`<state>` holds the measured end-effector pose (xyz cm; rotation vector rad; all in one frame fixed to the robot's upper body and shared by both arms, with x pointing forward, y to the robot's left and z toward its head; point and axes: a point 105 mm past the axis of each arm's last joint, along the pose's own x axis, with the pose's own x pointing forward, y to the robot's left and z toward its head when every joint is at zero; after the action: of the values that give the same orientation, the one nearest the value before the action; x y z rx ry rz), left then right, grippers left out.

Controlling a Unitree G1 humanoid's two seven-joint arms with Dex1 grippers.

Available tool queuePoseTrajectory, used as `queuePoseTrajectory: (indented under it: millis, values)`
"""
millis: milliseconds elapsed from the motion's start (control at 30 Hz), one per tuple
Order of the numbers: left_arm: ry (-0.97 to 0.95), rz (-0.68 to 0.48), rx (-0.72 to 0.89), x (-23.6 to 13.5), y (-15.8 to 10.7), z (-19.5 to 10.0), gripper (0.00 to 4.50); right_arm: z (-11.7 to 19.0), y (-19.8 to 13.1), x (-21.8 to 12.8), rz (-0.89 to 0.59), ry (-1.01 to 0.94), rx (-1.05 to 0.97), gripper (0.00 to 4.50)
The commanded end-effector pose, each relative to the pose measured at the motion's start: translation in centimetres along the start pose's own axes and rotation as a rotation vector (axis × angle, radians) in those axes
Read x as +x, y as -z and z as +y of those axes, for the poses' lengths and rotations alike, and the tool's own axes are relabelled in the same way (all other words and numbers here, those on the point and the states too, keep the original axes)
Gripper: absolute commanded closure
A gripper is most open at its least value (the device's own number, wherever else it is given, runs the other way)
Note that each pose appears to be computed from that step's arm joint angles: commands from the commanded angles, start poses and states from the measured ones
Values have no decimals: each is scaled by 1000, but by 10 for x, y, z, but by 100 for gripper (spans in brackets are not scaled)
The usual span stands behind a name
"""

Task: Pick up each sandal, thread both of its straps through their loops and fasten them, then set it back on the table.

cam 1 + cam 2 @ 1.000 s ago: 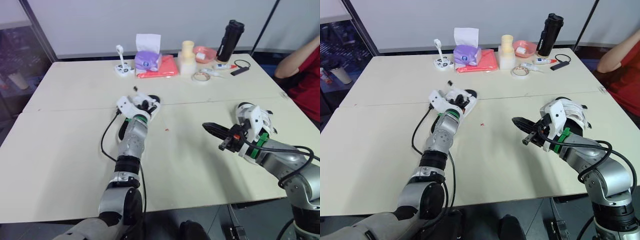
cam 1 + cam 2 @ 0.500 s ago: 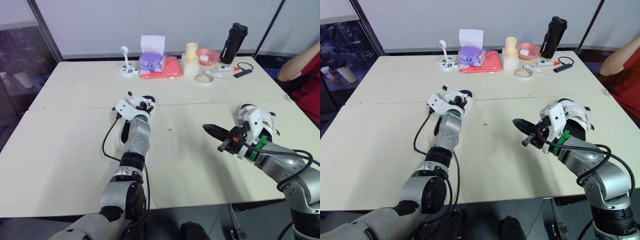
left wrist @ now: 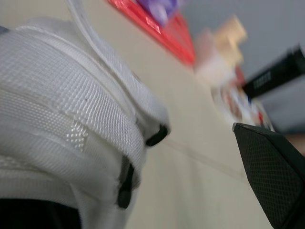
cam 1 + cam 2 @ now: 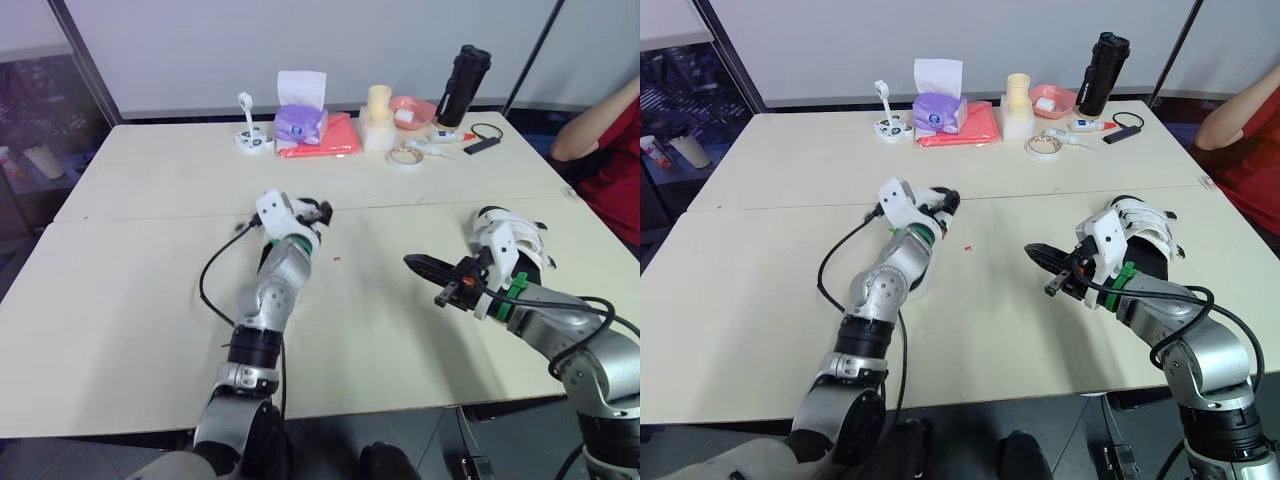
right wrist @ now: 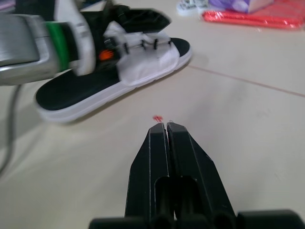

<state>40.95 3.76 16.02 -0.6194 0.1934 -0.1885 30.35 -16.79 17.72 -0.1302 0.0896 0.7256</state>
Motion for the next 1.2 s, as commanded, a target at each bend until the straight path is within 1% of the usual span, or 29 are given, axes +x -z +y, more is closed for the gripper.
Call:
queuePoseTrajectory:
  millis: [33, 67, 133, 167, 267, 367, 400, 433, 500, 533, 633, 733, 833, 933, 967, 1033, 1100, 1167, 1200]
  values:
    - [122, 8, 271, -23, -28, -16, 4, -9, -7, -8, -8, 9, -51, 450]
    - [130, 22, 325, -27, -30, -14, 4, -11, -5, -10, -1, 11, -52, 450]
    - [168, -8, 457, -34, -44, -11, 4, -14, -3, -12, 8, 12, -53, 450]
    - [179, -13, 488, -37, -48, -10, 4, -15, -2, -13, 10, 13, -53, 450]
    - [151, 16, 445, -38, -57, 2, 4, -20, 0, -11, 13, 19, -56, 450]
    - [191, 103, 437, -44, -48, 2, 4, -20, 0, -9, 12, 16, -60, 450]
    - [193, 130, 393, -46, -46, 3, 4, -21, 0, -9, 11, 15, -60, 450]
    - [173, 142, 283, -45, -47, 3, 4, -21, 1, -9, 12, 14, -60, 450]
    - [154, 94, 68, -41, -58, 1, 4, -20, 4, -8, 18, 10, -64, 450]
    - [155, 68, 8, -38, -62, -1, 4, -19, 4, -7, 17, 8, -64, 450]
    - [175, 20, -56, -30, -66, -10, 4, -16, 5, -4, 13, 3, -61, 450]
    - [206, 11, -78, -20, -59, -23, 4, -14, 6, -3, 14, -2, -63, 450]
    - [233, 16, -142, -3, -43, -37, 4, -14, 5, -2, 13, -1, -64, 450]
    - [223, 30, -165, 9, -27, -39, 4, -13, 5, -1, 11, 2, -66, 450]
    - [211, 28, -169, 12, -22, -38, 28, -12, 6, -1, 10, 5, -65, 450]
    - [224, 15, -163, 14, -17, -39, 93, -10, 7, -2, 9, 12, -62, 450]
    - [240, 0, -146, 13, -17, -41, 183, -10, 8, -4, 9, 20, -60, 450]
    - [247, -18, -150, 12, -19, -43, 297, -10, 8, -5, 8, 27, -56, 450]
    - [249, -23, -152, 13, -20, -43, 346, -10, 8, -5, 8, 30, -55, 450]
